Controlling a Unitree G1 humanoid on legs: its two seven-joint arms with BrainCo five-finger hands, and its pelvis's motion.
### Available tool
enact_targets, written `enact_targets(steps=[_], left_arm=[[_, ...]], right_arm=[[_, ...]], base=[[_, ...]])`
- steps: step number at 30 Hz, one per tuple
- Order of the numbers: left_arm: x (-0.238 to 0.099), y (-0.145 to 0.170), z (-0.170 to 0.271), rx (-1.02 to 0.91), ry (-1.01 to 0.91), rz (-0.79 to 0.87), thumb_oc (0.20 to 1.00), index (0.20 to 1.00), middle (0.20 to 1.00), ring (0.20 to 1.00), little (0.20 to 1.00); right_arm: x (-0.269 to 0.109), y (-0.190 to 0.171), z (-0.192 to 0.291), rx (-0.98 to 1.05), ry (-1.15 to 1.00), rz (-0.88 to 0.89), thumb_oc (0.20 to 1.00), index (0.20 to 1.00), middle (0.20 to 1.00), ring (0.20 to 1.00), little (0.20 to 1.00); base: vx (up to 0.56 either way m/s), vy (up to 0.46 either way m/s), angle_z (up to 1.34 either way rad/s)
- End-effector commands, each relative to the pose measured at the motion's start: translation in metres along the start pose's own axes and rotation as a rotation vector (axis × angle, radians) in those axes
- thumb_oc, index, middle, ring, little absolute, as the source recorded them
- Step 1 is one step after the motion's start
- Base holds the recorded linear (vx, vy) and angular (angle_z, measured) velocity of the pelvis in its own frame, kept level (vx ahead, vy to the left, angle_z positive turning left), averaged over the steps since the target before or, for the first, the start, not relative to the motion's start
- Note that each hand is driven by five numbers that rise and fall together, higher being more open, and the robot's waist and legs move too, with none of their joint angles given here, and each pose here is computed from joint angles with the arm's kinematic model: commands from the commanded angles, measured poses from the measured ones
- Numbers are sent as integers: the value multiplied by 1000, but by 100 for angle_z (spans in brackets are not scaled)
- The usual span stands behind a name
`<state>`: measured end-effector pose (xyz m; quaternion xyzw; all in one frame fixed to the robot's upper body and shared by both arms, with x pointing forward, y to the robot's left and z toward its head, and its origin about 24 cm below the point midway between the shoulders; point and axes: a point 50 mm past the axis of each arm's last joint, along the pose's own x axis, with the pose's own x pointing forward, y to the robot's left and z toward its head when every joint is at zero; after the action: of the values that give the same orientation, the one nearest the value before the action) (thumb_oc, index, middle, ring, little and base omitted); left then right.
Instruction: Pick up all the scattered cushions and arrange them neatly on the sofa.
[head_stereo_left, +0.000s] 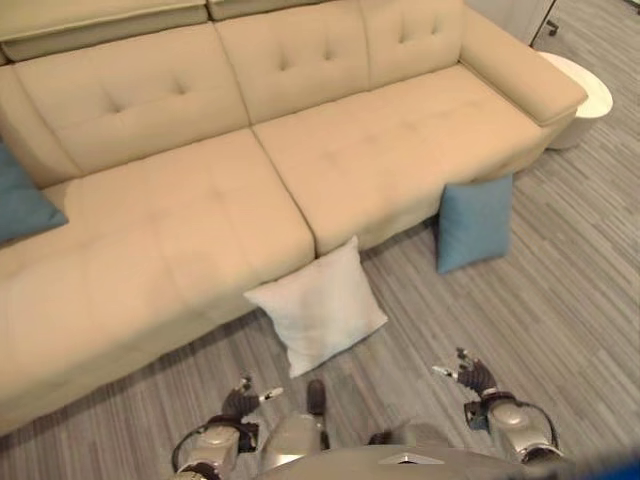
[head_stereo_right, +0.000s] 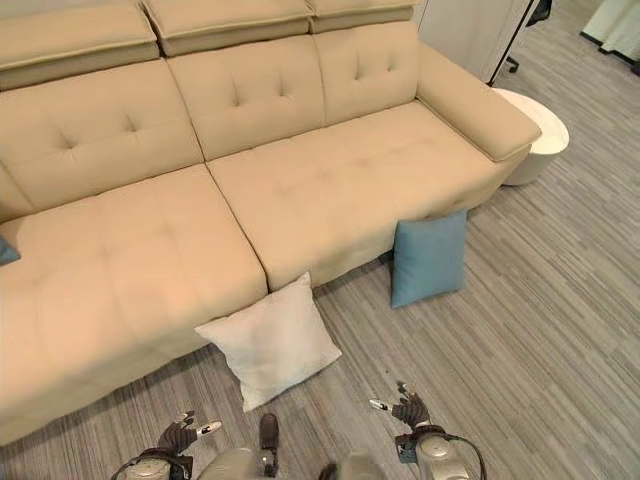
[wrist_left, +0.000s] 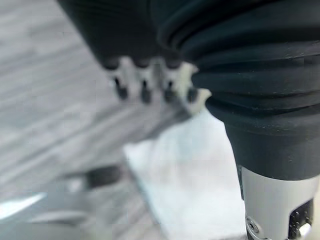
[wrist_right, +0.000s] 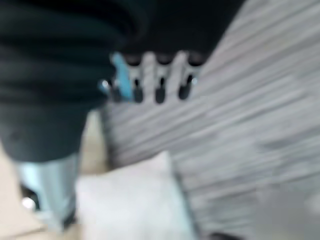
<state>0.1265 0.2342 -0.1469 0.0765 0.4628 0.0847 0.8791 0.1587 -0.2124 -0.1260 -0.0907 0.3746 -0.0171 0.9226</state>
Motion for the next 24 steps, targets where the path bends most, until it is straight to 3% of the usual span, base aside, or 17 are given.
enact_targets(steps=[1, 11, 24], left_arm=[[0, -2, 3, -22, -26, -5, 1000, 1000, 1000, 1000, 1000], [0, -1, 6, -35, -50, 7, 1000, 1000, 1000, 1000, 1000], [0, -19, 5, 11, -40, -56, 1000, 1000, 1000, 1000, 1000]], right_arm=[[8, -11, 27, -25, -95, -16, 1000, 1000, 1000, 1000, 1000], [6, -23, 30, -46, -116, -46, 1000, 1000, 1000, 1000, 1000], [3, -30, 19, 3, -87, -82, 1000, 1000, 1000, 1000, 1000]], base=[[167, -56, 53], [153, -146, 57], [-54, -14, 46]])
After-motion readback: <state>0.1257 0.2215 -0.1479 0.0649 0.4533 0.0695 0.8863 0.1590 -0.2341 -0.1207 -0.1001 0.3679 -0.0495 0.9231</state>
